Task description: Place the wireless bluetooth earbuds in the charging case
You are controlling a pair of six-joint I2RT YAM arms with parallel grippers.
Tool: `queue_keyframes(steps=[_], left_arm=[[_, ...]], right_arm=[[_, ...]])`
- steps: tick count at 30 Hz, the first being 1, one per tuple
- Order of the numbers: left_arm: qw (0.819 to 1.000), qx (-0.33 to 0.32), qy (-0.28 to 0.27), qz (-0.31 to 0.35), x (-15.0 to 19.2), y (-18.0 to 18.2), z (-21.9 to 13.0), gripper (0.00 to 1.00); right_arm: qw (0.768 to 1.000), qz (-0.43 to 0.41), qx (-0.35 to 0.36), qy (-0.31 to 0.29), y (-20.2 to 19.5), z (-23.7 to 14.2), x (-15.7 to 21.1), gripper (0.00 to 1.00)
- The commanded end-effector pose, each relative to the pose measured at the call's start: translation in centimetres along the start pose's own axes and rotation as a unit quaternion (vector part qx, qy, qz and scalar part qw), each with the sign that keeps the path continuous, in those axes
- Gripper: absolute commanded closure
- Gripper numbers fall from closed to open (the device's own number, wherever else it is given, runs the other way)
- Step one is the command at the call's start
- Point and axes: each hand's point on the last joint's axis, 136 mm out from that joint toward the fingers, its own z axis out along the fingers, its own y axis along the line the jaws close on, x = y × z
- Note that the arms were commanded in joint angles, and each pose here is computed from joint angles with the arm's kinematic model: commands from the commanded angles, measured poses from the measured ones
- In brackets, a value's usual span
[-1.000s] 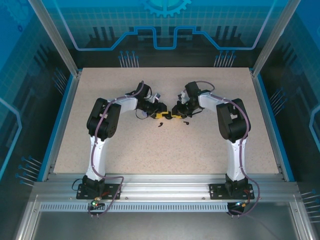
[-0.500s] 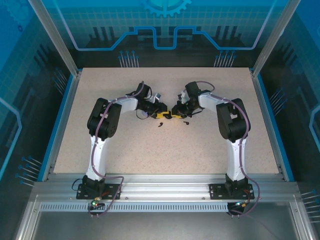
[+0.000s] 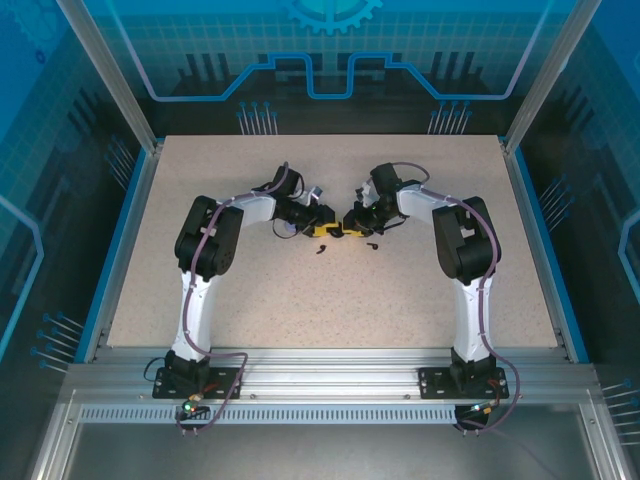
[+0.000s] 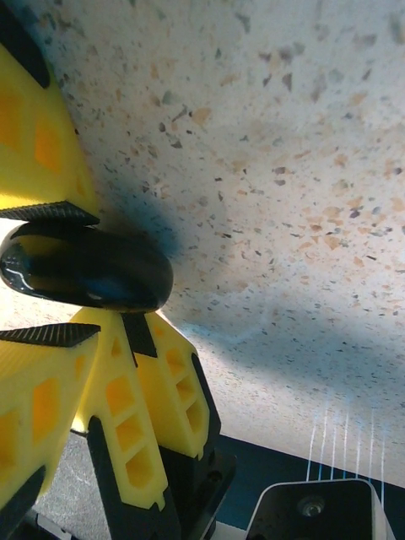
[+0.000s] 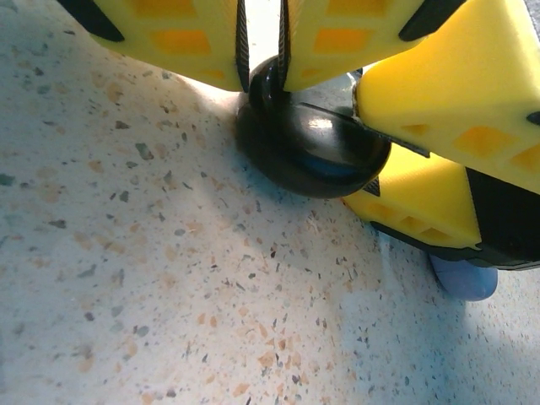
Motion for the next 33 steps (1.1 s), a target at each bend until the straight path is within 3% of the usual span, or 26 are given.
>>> queue_keyframes(steps=[1, 5, 12, 18, 27, 33], left_arm=[[0.999, 0.000, 0.034, -0.017, 1.9, 0.8, 1.8, 0.64], [0.999, 0.000, 0.032, -0.016, 1.9, 0.7, 1.7, 0.76], [1.000, 0.008, 0.001, 0.026, 1.2, -2.0, -0.4, 0.79], [0.991, 0.036, -0.052, 0.116, 1.0, -7.5, -4.6, 0.76], [0.946, 0.113, -0.143, 0.267, 3.7, -16.8, -11.9, 0.72], [0.912, 0.142, -0.164, 0.348, 7.4, -20.6, -14.9, 0.71]], right_arm=[[1.000, 0.017, 0.008, 0.012, -1.2, 0.9, 0.5, 0.81], [1.000, 0.016, 0.005, 0.006, -1.0, 0.4, 0.4, 0.81], [0.999, -0.007, -0.019, -0.038, 0.7, -3.3, -0.3, 0.77], [0.989, -0.090, -0.075, -0.091, 4.6, -9.8, 0.5, 0.71], [0.945, -0.223, -0.185, -0.151, 11.5, -19.1, 3.8, 0.61], [0.908, -0.296, -0.252, -0.157, 15.7, -23.1, 7.0, 0.53]])
